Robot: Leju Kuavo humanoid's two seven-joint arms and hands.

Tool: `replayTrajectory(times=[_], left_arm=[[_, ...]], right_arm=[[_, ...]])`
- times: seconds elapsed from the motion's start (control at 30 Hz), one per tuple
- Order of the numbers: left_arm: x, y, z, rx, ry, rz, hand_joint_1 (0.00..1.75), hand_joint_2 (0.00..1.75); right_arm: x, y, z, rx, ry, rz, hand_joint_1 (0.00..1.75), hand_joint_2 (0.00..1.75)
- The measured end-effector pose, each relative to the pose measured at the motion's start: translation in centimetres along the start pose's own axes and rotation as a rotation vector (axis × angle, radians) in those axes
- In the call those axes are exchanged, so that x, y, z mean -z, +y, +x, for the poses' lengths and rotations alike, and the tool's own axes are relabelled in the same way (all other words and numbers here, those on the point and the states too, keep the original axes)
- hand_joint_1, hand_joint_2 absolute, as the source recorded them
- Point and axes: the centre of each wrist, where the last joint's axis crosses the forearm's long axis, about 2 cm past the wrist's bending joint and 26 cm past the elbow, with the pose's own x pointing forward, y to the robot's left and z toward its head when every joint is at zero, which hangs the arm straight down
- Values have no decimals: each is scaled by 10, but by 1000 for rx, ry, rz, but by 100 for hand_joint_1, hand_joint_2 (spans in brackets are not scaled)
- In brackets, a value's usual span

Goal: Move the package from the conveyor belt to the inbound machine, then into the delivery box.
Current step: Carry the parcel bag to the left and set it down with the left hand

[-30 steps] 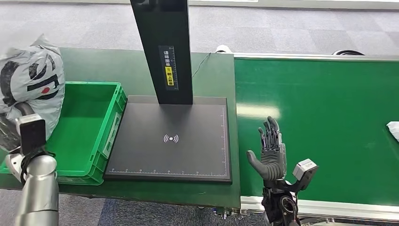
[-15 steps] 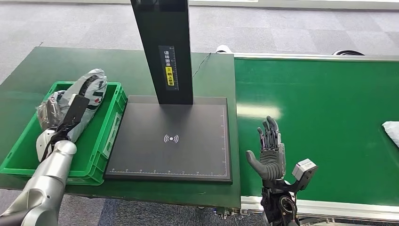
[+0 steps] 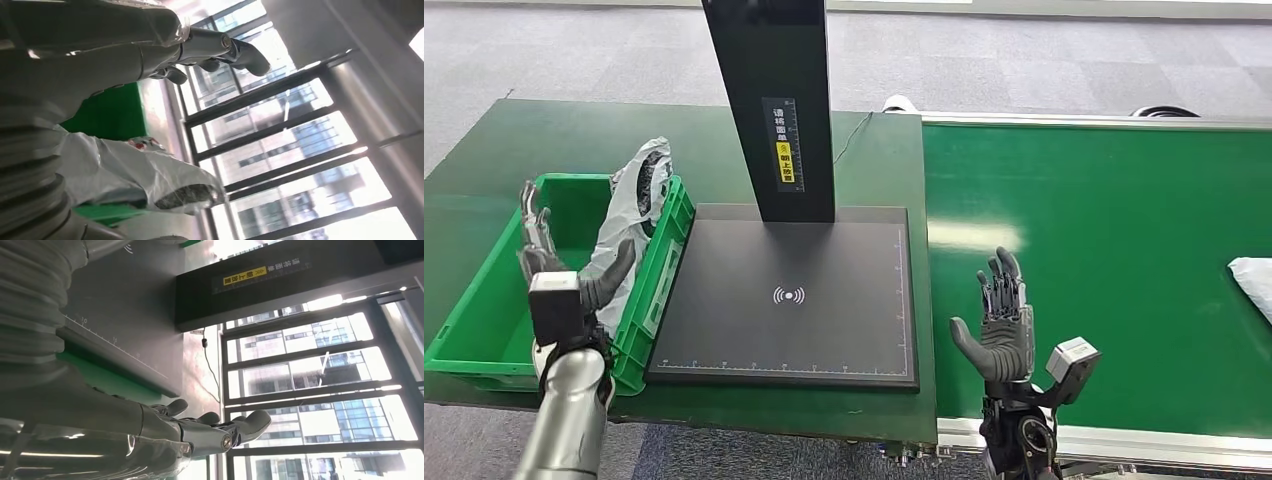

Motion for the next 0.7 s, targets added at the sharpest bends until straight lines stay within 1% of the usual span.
replayTrajectory(times=[0.1, 0.17, 0.27, 0.37, 0.47, 0.53, 0.63, 0.7], left_arm=[[-17, 1, 29, -44, -84, 94, 0, 175], [-25, 2, 44, -49, -121, 130, 0, 175], [-33, 1, 57, -32, -138, 148, 0, 175], [-39, -3, 63, -50, -129, 138, 0, 175], [-48, -11, 68, -111, -118, 68, 0, 175], [-55, -21, 73, -168, -97, -15, 0, 175], [-69, -42, 76, -283, -32, -178, 0, 175], [-84, -60, 74, -376, 18, -282, 0, 175]], right_arm=[[-1, -1, 0, -5, 4, -5, 0, 175], [-1, -1, 0, -6, 7, -7, 0, 175], [-2, -1, 0, -11, 14, -11, 0, 175], [-4, 1, 0, -13, 18, -14, 0, 175], [-6, 2, 1, -16, 19, -15, 0, 175], [-7, 3, 1, -32, 26, -10, 0, 175], [-8, 7, 1, -82, 49, 10, 0, 175], [-8, 10, 0, -111, 61, 28, 0, 175]])
